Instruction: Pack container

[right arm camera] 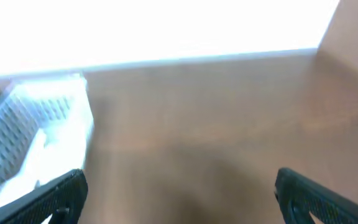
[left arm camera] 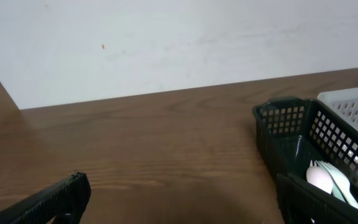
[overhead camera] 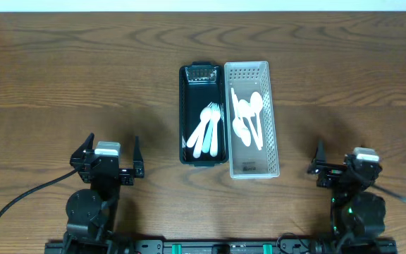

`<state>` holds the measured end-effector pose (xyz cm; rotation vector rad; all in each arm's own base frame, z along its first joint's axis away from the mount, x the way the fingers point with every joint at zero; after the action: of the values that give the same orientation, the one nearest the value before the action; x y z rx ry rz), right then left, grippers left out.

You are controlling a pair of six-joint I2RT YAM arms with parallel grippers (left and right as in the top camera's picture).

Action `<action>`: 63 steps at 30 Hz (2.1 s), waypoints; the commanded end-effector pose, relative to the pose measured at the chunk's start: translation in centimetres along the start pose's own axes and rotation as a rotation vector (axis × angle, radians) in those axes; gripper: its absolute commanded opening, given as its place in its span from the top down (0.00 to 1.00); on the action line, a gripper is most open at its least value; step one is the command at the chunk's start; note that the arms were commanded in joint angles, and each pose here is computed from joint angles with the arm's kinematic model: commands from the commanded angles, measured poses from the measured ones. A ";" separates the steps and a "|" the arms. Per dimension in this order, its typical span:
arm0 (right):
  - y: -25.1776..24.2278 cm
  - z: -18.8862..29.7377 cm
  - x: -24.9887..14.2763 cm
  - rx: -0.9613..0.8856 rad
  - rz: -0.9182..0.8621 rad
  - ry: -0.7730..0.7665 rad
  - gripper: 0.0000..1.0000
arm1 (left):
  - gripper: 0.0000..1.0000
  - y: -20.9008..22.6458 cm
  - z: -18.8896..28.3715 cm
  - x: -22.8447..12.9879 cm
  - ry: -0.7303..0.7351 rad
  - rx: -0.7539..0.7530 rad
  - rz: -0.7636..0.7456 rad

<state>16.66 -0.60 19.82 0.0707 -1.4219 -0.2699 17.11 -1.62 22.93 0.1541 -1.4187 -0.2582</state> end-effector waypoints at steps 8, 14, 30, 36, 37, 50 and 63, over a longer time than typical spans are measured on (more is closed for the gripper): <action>1.5 -1.2 -4.0 0.206 0.167 -0.046 0.01 | 0.02 0.1 0.2 0.5 -0.017 -0.002 -0.013; 1.8 -1.1 -4.0 0.230 0.171 -0.046 0.01 | 0.02 0.1 0.2 0.5 -0.017 -0.002 -0.012; 1.8 -1.1 -4.0 0.230 0.171 -0.046 0.01 | 0.02 0.1 0.2 0.5 -0.017 -0.002 -0.012; 1.8 -1.1 -4.0 0.230 0.171 -0.046 0.01 | 0.02 0.1 0.2 0.5 -0.017 -0.002 -0.012; 1.8 -1.1 -4.0 0.230 0.171 -0.046 0.01 | 0.02 0.1 0.2 0.5 -0.018 -0.002 -0.012; 1.8 -1.1 -4.0 0.230 0.171 -0.046 0.01 | 0.02 0.3 2.2 -3.6 0.105 0.089 0.311; 1.8 -1.1 -4.0 0.230 0.171 -0.046 0.01 | 0.02 0.8 -0.9 -8.0 -0.015 0.292 0.521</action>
<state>17.59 1.64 16.27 0.1279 -1.4911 0.0128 17.09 0.88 16.63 -0.0053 -1.4780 0.3339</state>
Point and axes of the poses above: each gripper's point midway between its finger pads, its own z axis back along the fingers, its own y axis along the line the jaws close on, x = y × z, the point moved 7 cm from there along z, back along the fingers, and after that the axes turned 9 degrees about -z, right-handed, at the moved point
